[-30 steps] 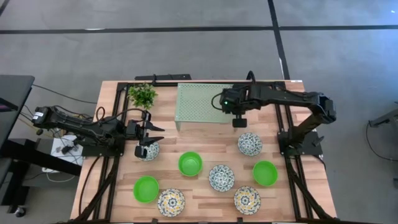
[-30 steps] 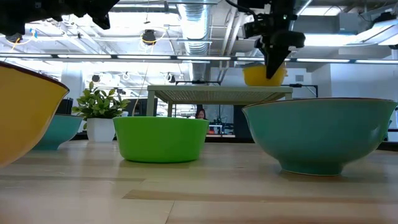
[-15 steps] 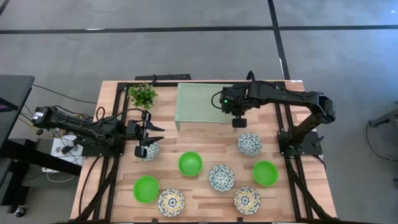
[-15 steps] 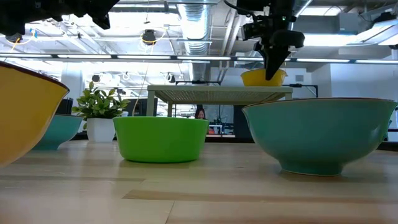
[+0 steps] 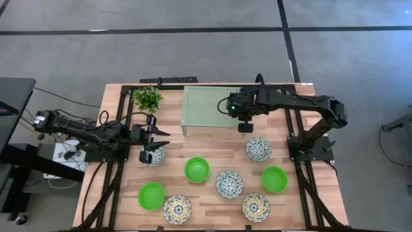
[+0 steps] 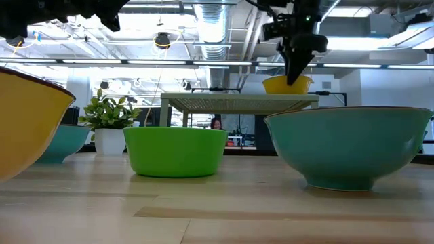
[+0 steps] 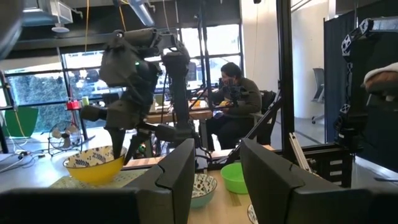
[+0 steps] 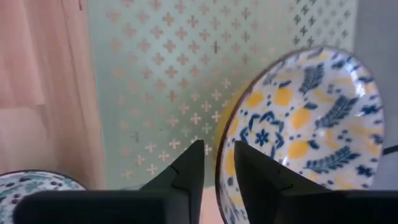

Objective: Pick & Place Mini bowls
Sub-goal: Put the top yellow bowl on the shelf, then put the top left blue bowl on the shelf

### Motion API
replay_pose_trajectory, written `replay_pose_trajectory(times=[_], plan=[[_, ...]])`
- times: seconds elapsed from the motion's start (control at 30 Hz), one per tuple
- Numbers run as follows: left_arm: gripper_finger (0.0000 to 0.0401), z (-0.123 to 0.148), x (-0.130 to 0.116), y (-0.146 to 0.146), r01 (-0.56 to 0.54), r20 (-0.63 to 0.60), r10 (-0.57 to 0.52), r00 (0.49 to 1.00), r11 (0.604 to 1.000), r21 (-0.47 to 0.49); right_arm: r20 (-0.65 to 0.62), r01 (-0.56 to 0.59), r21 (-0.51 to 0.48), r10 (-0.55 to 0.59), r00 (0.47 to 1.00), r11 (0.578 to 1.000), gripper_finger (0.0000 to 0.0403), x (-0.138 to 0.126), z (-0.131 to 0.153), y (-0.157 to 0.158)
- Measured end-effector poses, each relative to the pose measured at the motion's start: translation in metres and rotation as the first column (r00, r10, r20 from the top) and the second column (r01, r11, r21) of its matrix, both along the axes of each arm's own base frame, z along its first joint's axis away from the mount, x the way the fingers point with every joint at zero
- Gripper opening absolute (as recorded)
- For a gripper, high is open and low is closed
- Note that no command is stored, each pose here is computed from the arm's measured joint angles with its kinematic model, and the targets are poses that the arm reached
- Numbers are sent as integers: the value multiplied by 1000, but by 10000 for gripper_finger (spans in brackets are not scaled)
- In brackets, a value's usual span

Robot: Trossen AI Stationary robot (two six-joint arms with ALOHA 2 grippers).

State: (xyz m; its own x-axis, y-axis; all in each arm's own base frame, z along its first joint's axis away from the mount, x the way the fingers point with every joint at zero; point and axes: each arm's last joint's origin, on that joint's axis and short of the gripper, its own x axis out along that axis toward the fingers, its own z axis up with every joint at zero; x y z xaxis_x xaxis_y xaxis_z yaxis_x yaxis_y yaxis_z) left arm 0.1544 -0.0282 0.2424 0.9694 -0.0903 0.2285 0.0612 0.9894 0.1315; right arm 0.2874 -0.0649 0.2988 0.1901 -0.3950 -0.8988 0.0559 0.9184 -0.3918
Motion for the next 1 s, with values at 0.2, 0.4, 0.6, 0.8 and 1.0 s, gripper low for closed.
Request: replay_pose_trajectory(times=[0.2, 0.4, 0.6, 0.8, 1.0], plan=[[131, 2, 0, 0, 0, 17, 0, 1000, 1000, -4, 26, -29, -50, 30, 999, 998, 118, 3, 19, 15], [131, 2, -1, 0, 0, 22, 0, 1000, 1000, -5, 135, 12, 83, -23, 991, 996, 144, 2, 53, 47], [131, 2, -1, 0, 2, 21, -2, 1000, 1000, -12, 157, 40, 183, -69, 985, 982, 150, -8, 70, 86], [131, 2, -1, 0, 5, 20, -5, 1000, 1000, -22, -4, 118, 285, -122, 993, 951, 138, -25, 51, 126], [131, -2, 1, -1, 18, -21, -19, 1000, 998, -55, -121, 160, 294, -130, 984, 942, 124, -41, 13, 160]])
